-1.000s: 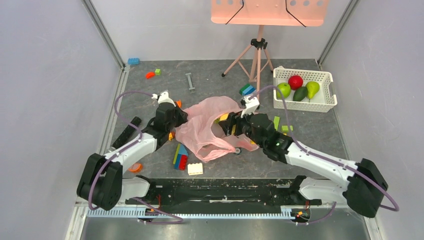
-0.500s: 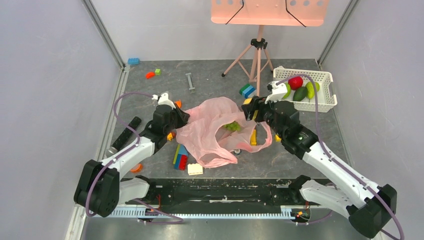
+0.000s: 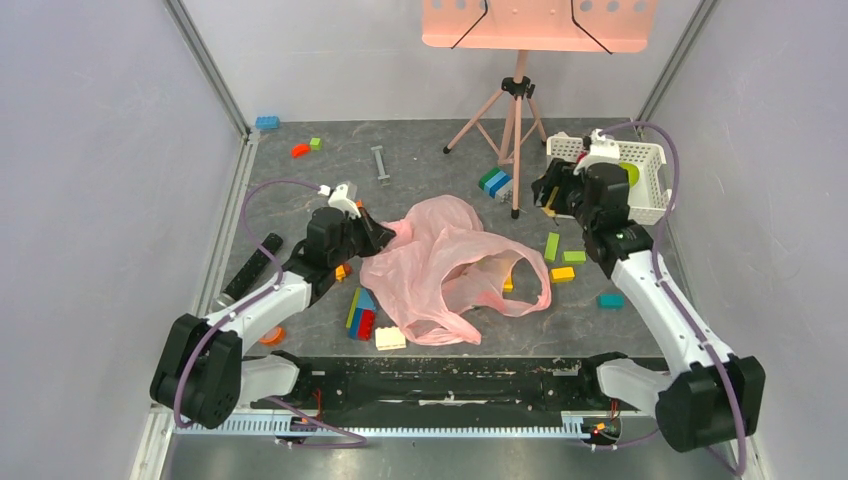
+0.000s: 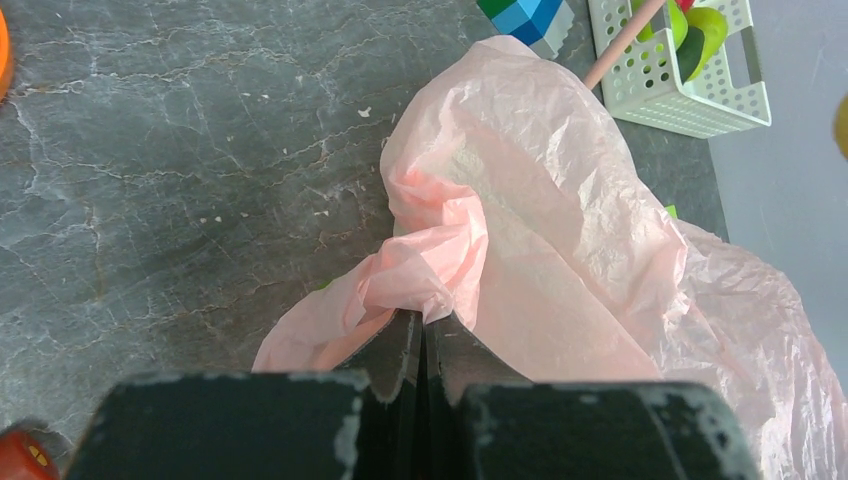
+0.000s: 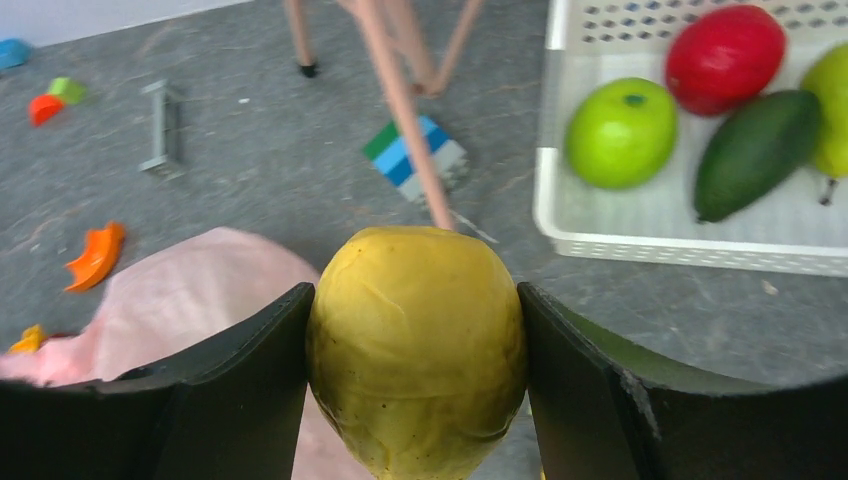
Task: Take the fake fruits out of the plastic bag
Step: Place the fake fruit in the bin.
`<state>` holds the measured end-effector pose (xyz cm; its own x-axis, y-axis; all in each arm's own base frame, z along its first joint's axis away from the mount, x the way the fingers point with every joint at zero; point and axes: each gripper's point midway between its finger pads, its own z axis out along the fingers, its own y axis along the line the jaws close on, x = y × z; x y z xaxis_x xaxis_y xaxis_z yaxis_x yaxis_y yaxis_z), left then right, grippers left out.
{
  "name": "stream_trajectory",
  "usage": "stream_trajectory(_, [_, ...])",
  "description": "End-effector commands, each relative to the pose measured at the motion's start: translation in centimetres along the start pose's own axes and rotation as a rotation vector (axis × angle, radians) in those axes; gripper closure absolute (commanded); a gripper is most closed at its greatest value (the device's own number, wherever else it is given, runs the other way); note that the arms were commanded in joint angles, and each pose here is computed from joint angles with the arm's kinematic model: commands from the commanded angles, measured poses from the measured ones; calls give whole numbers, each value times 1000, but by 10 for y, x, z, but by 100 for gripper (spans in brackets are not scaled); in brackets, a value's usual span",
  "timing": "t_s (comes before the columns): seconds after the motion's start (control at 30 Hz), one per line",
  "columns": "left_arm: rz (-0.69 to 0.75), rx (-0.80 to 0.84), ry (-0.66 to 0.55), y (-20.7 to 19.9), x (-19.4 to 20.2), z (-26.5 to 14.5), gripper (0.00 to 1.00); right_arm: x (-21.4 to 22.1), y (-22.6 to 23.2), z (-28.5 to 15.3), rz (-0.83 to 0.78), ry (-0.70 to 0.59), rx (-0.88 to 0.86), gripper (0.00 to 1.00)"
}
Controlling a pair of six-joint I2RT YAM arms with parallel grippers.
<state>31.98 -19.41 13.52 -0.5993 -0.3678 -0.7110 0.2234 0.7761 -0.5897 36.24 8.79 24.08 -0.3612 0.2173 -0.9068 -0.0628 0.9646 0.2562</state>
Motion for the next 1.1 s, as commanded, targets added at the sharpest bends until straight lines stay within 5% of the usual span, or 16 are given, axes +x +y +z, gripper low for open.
stream_trajectory(0.0, [43, 80, -60, -24, -25, -3, 95, -9, -31, 19, 58, 12, 32, 43])
stream_trajectory(0.57, [46, -31, -23, -9, -18, -31, 96, -21, -130, 76, 92, -31, 349, 42])
stream_trajectory(1.07, [35, -34, -31, -8, -17, -33, 89, -51, -168, 193, 144, -21, 331, 42])
